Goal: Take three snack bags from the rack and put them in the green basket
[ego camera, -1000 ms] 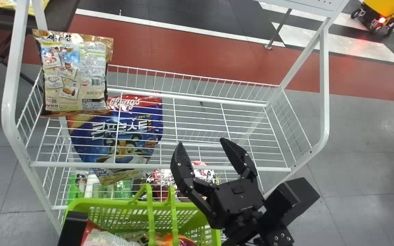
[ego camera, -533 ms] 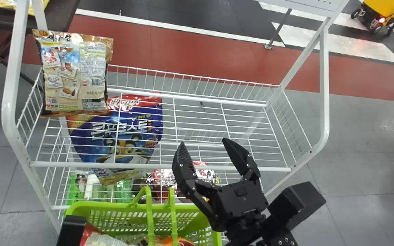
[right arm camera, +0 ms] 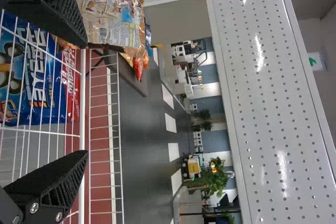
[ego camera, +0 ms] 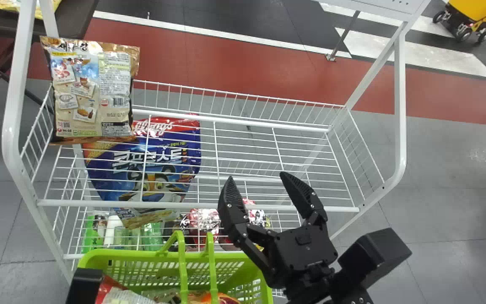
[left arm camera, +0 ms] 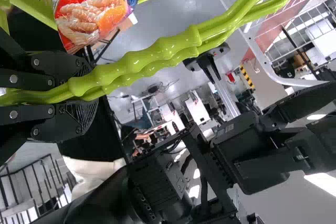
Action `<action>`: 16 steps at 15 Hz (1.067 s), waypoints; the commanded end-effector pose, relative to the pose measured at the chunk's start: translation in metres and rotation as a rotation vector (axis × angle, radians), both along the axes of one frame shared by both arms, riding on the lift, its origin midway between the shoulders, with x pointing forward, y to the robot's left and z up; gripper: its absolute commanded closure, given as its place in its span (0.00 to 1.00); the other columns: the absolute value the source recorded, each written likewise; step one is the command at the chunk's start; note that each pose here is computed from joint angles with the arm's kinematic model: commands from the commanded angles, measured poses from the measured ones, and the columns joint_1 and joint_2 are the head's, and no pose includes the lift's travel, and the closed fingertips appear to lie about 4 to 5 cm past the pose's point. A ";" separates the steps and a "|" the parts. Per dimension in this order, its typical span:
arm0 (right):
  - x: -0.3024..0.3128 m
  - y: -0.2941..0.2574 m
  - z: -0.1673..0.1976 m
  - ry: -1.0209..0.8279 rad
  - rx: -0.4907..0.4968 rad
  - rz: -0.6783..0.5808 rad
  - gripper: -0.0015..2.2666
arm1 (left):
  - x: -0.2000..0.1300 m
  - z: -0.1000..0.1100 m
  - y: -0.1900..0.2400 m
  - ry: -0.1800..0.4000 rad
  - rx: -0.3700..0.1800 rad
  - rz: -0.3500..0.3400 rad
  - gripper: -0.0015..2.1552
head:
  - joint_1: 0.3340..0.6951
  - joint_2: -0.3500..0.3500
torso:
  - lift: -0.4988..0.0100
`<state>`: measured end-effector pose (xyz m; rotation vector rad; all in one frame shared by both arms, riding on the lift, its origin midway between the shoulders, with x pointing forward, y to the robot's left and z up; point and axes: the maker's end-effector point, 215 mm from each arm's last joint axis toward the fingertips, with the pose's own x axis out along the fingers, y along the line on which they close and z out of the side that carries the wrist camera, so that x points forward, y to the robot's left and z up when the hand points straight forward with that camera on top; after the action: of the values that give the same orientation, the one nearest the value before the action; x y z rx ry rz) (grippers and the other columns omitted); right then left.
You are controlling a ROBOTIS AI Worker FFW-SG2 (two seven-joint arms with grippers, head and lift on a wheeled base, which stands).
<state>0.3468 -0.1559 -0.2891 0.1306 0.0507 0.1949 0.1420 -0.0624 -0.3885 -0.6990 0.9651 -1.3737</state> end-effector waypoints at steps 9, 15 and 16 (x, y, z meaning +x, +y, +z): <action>0.000 -0.002 -0.001 0.002 -0.003 -0.002 0.03 | -0.002 0.002 0.000 -0.002 -0.002 0.000 0.73 | 1.00 0.00 | 0.96; 0.000 -0.012 -0.006 0.010 -0.019 -0.018 0.03 | -0.004 0.001 0.001 0.004 -0.001 0.001 0.73 | 1.00 0.00 | 0.96; 0.001 -0.021 -0.011 0.017 -0.028 -0.032 0.03 | -0.003 0.001 0.002 0.003 0.001 0.006 0.73 | 1.00 0.00 | 0.96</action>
<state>0.3471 -0.1673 -0.2948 0.1148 0.0589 0.1762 0.1384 -0.0617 -0.3871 -0.7021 0.9653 -1.3724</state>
